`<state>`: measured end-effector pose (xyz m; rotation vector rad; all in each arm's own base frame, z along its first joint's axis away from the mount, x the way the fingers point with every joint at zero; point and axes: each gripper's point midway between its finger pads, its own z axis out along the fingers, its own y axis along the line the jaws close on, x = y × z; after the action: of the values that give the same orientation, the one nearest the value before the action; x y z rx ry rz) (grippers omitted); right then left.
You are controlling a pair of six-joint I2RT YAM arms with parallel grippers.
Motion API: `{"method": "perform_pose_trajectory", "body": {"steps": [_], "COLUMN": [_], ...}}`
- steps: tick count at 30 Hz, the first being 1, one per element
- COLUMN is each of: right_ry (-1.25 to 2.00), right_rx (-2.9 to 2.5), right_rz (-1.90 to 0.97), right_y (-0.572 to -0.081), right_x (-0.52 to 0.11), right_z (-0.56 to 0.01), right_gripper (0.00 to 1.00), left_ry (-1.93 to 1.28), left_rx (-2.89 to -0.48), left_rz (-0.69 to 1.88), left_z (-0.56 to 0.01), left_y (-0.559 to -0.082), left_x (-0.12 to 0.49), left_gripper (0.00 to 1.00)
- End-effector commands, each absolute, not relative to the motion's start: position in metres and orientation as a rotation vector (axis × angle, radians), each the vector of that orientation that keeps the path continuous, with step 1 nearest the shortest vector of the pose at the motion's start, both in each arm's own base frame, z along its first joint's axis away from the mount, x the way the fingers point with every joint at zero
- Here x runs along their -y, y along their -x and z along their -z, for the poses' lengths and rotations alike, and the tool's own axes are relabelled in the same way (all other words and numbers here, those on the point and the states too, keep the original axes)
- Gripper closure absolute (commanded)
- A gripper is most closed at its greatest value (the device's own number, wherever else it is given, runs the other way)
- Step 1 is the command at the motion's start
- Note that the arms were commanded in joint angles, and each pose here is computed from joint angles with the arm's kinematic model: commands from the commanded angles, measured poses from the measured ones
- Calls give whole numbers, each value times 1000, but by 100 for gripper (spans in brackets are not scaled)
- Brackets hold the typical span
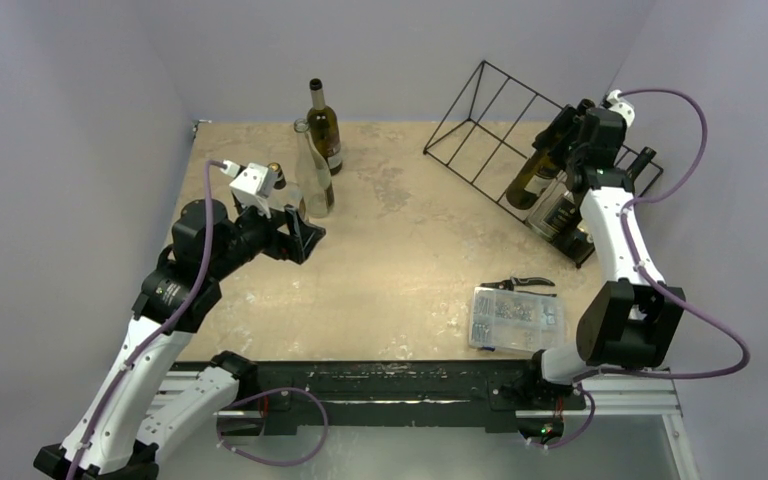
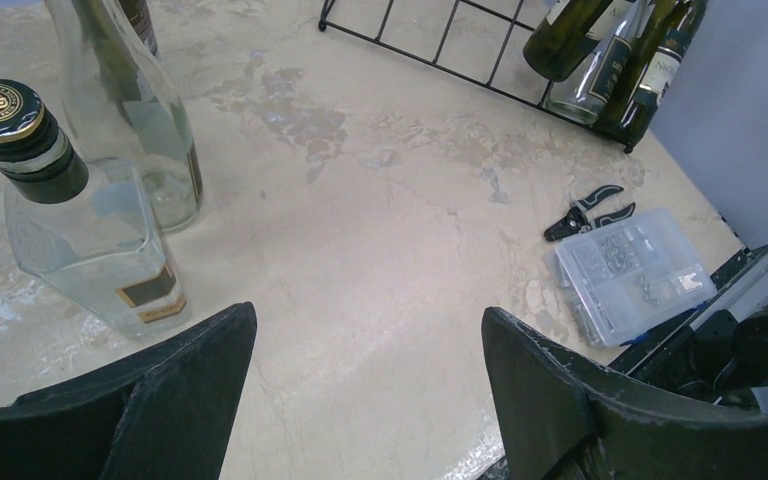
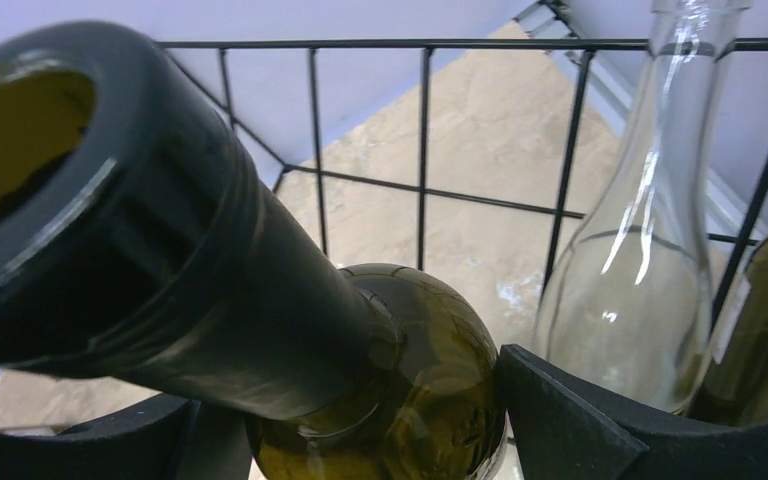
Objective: Put the wine bottle on the wine rack
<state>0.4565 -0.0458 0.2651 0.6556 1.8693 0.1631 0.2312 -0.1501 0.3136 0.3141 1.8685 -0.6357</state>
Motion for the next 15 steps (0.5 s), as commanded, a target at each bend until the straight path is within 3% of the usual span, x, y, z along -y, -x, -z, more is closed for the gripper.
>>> {"method": "perform_pose_trajectory", "body": {"steps": [1,15], "right_ry": [-670,-717], "right_rx": [-1690,-1736], "right_rz": [-125,-114], "right_y": [-471,-492], "right_x": [65,71], "right_z": [-330,-300], "right_gripper": [100,100], "left_ry": [-324,-342], "left_rx": [-1812,-1817], "left_rz": [660,644], "left_z": [-336,-336], "left_y": [-229,-227], "left_x": [154,155], "left_gripper": [17,17]}}
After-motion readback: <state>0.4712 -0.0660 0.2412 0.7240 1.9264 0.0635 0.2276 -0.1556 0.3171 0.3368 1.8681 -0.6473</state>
